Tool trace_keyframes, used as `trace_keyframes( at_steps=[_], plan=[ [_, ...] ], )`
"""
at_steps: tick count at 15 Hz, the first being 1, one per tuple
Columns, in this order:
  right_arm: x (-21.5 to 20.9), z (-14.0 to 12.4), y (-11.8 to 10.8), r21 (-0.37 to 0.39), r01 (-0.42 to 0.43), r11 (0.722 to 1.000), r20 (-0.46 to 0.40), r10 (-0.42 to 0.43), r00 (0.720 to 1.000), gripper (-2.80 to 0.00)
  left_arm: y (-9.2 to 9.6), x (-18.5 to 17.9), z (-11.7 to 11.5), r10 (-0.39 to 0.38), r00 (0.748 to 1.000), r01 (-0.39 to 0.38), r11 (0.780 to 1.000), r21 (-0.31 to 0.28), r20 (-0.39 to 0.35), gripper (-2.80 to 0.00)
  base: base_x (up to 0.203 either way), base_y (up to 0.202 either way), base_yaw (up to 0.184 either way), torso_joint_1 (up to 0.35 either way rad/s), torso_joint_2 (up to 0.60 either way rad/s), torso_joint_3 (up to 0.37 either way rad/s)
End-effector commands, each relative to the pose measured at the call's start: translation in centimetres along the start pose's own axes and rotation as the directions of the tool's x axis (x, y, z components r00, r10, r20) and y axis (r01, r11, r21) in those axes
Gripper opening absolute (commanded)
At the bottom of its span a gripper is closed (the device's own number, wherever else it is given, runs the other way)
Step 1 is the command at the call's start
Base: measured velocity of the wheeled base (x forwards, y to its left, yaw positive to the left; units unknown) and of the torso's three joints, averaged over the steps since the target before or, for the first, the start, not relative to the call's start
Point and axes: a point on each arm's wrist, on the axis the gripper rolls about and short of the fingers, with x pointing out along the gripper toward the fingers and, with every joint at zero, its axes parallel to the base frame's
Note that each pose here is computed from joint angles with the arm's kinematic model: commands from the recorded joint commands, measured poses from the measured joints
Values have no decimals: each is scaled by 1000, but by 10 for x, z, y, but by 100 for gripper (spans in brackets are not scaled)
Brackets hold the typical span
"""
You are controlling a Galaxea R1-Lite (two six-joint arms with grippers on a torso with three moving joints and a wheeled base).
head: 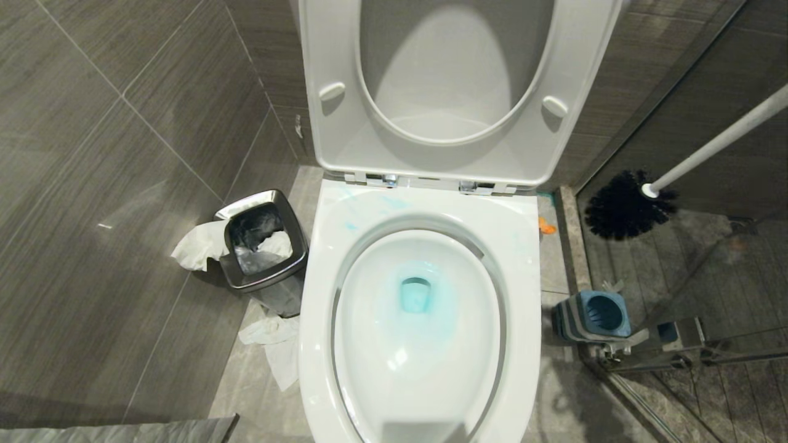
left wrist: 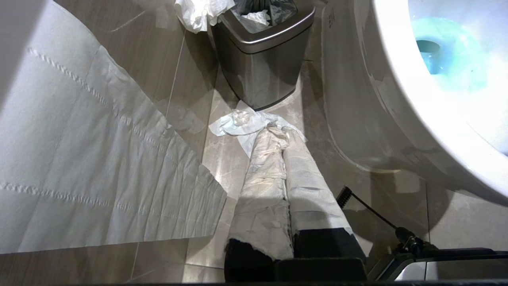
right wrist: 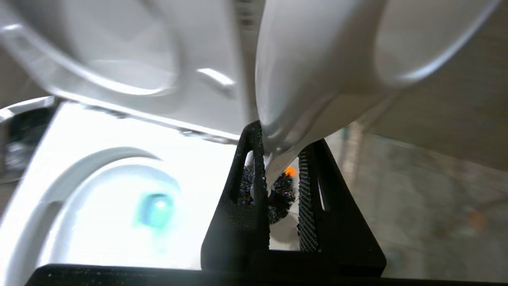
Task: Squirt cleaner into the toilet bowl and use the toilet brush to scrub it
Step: Scrub the toilet bowl
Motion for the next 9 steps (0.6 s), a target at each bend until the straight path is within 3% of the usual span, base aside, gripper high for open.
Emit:
trace_keyframes(
  at_steps=[1,4,9],
  plan=[
    [12,-8,44,-18,-76,997,-51,75,996,-280,0,0,0,0,1000,0,1000,0,-3,-280,0,0,0,0,0,0],
    [24,-16,94,-54,-119,991,-67,116,991,-280,0,0,0,0,1000,0,1000,0,-2,-280,0,0,0,0,0,0],
    [58,-31,140,-90,-131,987,-66,125,990,-280,0,0,0,0,1000,0,1000,0,-2,-280,0,0,0,0,0,0]
  ],
)
